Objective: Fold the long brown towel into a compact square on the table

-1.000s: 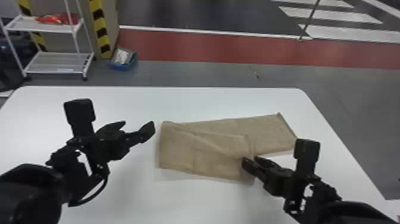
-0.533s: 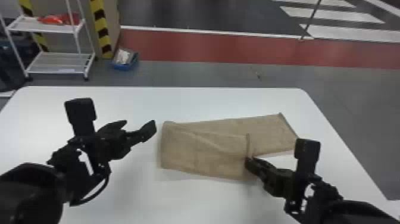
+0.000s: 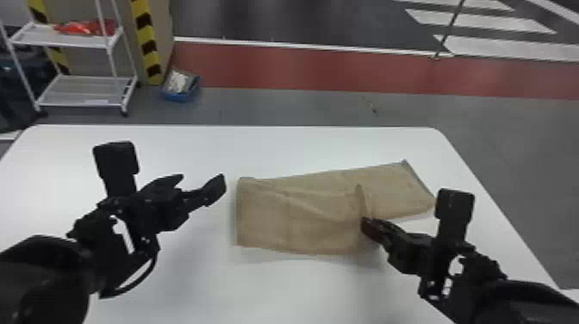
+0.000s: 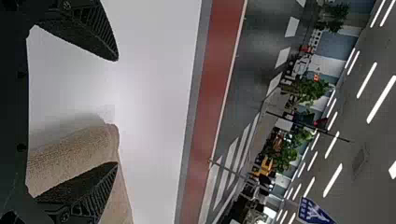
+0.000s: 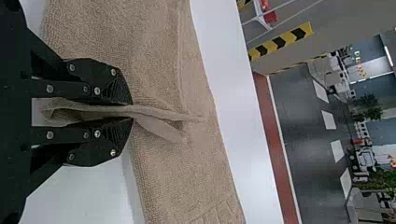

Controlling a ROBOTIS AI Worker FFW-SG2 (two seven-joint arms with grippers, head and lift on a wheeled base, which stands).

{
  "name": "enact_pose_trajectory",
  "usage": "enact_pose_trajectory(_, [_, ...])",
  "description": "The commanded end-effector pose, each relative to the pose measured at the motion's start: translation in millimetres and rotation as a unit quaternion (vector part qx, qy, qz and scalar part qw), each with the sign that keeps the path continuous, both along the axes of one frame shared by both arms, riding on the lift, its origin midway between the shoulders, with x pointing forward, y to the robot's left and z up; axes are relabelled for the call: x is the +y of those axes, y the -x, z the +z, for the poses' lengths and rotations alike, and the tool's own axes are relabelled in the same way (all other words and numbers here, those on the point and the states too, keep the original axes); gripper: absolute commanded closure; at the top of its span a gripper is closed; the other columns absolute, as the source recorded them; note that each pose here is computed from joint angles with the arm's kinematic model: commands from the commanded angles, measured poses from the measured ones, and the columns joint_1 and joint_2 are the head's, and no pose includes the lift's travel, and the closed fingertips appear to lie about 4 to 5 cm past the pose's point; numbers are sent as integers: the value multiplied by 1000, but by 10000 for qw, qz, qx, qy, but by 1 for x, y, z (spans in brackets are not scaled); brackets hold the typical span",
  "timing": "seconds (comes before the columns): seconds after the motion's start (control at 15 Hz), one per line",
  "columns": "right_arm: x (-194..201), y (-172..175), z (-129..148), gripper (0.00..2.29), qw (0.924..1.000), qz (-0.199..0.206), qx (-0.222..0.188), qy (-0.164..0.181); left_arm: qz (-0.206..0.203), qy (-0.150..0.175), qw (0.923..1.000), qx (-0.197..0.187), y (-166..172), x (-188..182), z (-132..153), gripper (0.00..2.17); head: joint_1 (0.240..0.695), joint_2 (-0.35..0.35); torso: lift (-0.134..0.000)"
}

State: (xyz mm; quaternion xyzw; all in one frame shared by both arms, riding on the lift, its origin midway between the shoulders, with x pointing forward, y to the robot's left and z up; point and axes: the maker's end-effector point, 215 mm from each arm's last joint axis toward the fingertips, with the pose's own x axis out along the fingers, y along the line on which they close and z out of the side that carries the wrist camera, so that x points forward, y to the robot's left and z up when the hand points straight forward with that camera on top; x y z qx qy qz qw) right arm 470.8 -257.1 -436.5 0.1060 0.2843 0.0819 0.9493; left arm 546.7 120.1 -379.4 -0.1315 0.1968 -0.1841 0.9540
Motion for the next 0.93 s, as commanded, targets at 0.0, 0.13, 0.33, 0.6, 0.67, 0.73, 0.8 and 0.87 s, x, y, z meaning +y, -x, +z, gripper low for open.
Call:
enact_pose_trajectory(0.0, [-2,-17,19,977,9998,-16,-181,25,-8,-8,10000,22,1,0,-1,90,695,-147,-128])
enact_pose_trajectory(0.13, [-7,-36,43,1298,9991,-43,-422,51,-4,-16,10000,24,1,0,0,90,695,-148,-128])
enact_pose_trajectory(0.33, [-20,-59,78,1301,9961,-61,-871,129,40,-10,10000,-17,-2,5,5,90,695,-149,-128])
enact_pose_trajectory(0.6, [-72,-74,110,1301,9908,-211,-1327,141,75,-28,10000,-50,-3,8,9,90,695,-160,-128])
enact_pose_trajectory(0.67, [-86,-74,96,1301,9921,-251,-1210,193,75,-28,10000,-50,-3,8,9,90,695,-169,-128])
enact_pose_trajectory(0.73, [-94,-77,83,1301,9926,-267,-1174,173,56,-26,10000,-40,-2,6,8,90,695,-181,-128])
enact_pose_trajectory(0.8, [-94,-76,70,1301,9936,-242,-1105,81,48,-26,10000,-35,-3,5,7,90,695,-203,-128])
enact_pose_trajectory(0.87, [-99,-78,63,1301,9934,-278,-1106,66,52,-19,10000,-37,-3,4,7,90,695,-211,-128])
